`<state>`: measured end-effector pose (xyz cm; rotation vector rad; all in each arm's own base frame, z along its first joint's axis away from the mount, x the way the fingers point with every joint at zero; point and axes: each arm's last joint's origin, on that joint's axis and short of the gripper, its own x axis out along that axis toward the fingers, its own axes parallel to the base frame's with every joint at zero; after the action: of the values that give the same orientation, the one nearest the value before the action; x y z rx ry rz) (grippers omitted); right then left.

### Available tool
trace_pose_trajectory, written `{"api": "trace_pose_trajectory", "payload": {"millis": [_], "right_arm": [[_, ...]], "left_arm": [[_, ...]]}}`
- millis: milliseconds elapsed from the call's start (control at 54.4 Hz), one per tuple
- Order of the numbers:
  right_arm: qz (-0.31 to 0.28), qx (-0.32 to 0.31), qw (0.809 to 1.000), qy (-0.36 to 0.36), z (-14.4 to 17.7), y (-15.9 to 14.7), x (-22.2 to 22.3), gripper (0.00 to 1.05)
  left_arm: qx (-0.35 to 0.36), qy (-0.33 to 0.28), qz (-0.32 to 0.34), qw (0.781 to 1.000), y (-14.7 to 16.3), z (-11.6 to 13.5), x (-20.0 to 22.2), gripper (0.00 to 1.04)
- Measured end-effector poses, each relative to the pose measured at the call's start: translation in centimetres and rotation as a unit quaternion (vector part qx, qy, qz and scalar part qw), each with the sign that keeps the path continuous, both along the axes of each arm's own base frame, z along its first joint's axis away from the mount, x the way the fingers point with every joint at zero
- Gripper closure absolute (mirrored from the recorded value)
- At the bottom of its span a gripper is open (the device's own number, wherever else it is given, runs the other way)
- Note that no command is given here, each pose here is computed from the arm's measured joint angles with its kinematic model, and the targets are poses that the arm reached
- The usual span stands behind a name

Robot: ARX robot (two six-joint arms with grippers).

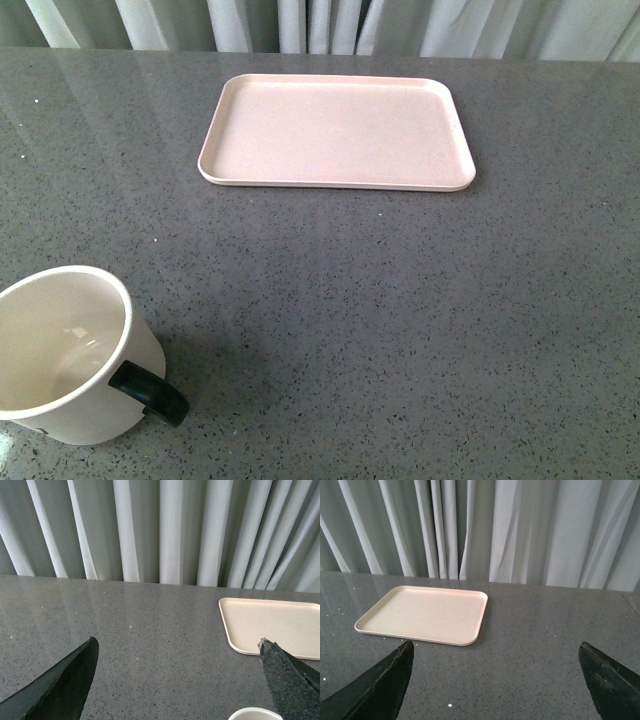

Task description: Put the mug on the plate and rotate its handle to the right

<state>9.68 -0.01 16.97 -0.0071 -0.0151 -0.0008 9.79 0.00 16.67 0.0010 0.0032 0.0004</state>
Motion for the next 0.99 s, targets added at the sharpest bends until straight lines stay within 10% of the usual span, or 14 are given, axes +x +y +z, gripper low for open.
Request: {"api": "trace_pose_trajectory", "payload": {"millis": [643, 809, 992], "right_arm": [[0.0, 0.0, 1.0, 0.0, 0.0, 0.0, 0.0, 0.09], [0.001, 0.0, 1.0, 0.0, 0.0, 0.0, 0.0, 0.09], [0.0, 0.0, 1.0, 0.0, 0.0, 0.0, 0.0, 0.09]], "left_arm": [[0.0, 0.0, 0.0, 1.0, 0.0, 0.0, 0.0, 0.09], [-0.024, 0.32, -0.092, 0.943, -0.3, 0.6, 0.3, 0.09], [0.024, 0.345, -0.126, 0.93, -0.8, 1.7, 1.5, 0.09]]}}
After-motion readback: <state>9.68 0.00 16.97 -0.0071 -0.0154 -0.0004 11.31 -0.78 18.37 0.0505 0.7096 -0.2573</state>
